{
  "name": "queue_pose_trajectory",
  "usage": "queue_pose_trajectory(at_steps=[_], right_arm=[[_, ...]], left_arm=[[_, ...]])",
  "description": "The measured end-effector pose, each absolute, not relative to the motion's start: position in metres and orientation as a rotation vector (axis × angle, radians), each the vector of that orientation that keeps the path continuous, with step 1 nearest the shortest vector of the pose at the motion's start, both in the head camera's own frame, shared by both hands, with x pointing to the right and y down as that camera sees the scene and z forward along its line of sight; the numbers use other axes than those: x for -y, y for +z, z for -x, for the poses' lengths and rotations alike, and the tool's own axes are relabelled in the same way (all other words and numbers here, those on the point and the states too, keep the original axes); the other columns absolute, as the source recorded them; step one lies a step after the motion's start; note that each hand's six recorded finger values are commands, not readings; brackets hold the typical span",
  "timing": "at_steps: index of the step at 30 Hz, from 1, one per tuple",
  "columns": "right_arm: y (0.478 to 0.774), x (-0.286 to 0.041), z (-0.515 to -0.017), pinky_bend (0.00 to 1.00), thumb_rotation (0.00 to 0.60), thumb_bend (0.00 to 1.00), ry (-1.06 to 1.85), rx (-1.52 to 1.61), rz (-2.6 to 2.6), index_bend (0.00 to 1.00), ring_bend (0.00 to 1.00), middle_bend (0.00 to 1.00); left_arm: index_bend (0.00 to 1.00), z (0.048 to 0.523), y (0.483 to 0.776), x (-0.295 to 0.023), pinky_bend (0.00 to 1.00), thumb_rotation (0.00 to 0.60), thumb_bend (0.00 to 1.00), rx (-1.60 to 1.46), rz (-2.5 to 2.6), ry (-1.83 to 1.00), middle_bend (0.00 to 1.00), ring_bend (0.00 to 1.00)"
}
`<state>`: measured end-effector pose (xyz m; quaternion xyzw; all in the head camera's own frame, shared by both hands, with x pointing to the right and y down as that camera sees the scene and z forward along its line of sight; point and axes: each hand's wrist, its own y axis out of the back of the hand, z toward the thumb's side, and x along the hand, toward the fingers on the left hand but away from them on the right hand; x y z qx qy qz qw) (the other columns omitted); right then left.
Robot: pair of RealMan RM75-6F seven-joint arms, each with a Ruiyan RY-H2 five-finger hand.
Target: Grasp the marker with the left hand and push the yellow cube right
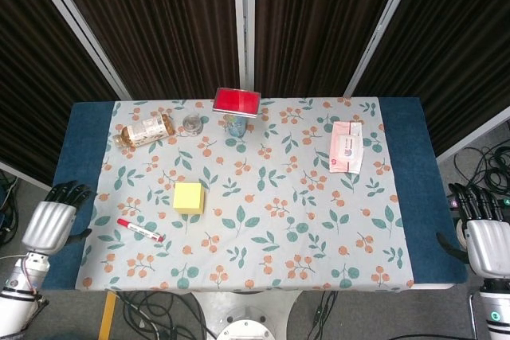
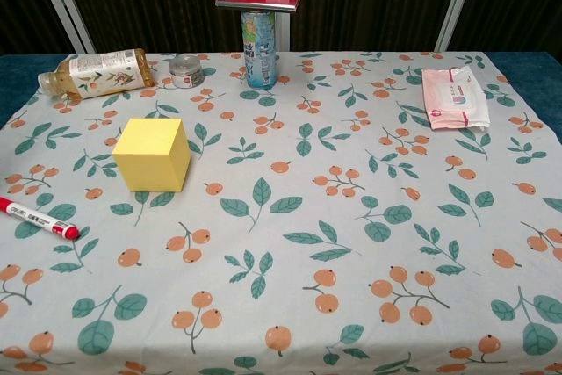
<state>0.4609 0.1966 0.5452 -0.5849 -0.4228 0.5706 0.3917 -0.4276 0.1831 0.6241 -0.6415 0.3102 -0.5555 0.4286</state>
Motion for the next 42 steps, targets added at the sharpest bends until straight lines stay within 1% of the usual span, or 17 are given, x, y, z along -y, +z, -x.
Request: queue_pose_trajectory(at_steps=[3, 6, 11, 17, 20, 29, 33, 38, 42], right_arm=[[0.545, -0.197, -0.461, 0.02, 0.600, 0.15, 1.449, 1.077, 1.486, 0.00, 0.00, 0.09], [0.545, -0.198, -0.462, 0.02, 0.600, 0.15, 1.451, 1.077, 1.485, 0.00, 0.00, 0.09], [0.546, -0.198, -0.462, 0.02, 0.600, 0.15, 1.453, 1.078, 1.490, 0.00, 0.00, 0.09], [0.547, -0.198, -0.462, 0.02, 0.600, 0.15, 1.452, 1.077, 1.495, 0.00, 0.00, 0.09], [0.547, -0.197, -0.463, 0.02, 0.600, 0.15, 1.452, 1.077, 1.496, 0.00, 0.00, 0.09], [0.549, -0.198, -0.464, 0.01, 0.600, 0.15, 1.456, 1.080, 1.502, 0.00, 0.00, 0.10], [0.550, -0.197, -0.465, 0.01, 0.600, 0.15, 1.458, 1.083, 1.502, 0.00, 0.00, 0.10], [0.551, -0.198, -0.467, 0.01, 0.600, 0.15, 1.462, 1.086, 1.504, 0.00, 0.00, 0.10], [0.551, -0.199, -0.468, 0.01, 0.600, 0.15, 1.464, 1.089, 1.505, 0.00, 0.00, 0.10]], left_arm=[[0.40, 0.424, 0.637, -0.180, 0.20, 0.600, 0.19, -0.708, 1.626, -1.384, 0.43, 0.23], [0.40, 0.420, 0.651, -0.180, 0.20, 0.600, 0.19, -0.643, 1.649, -1.390, 0.44, 0.23], [0.40, 0.412, 0.677, -0.183, 0.20, 0.600, 0.20, -0.543, 1.687, -1.407, 0.45, 0.23], [0.40, 0.401, 0.701, -0.189, 0.20, 0.600, 0.23, -0.464, 1.711, -1.421, 0.45, 0.23], [0.42, 0.397, 0.711, -0.192, 0.20, 0.600, 0.25, -0.425, 1.718, -1.429, 0.47, 0.25], [0.45, 0.387, 0.725, -0.193, 0.20, 0.600, 0.26, -0.372, 1.711, -1.439, 0.53, 0.30], [0.50, 0.382, 0.729, -0.193, 0.20, 0.600, 0.27, -0.353, 1.709, -1.440, 0.57, 0.34], [0.50, 0.377, 0.732, -0.194, 0.20, 0.600, 0.27, -0.341, 1.703, -1.441, 0.58, 0.35], [0.51, 0.375, 0.733, -0.194, 0.20, 0.600, 0.29, -0.332, 1.698, -1.447, 0.59, 0.36]])
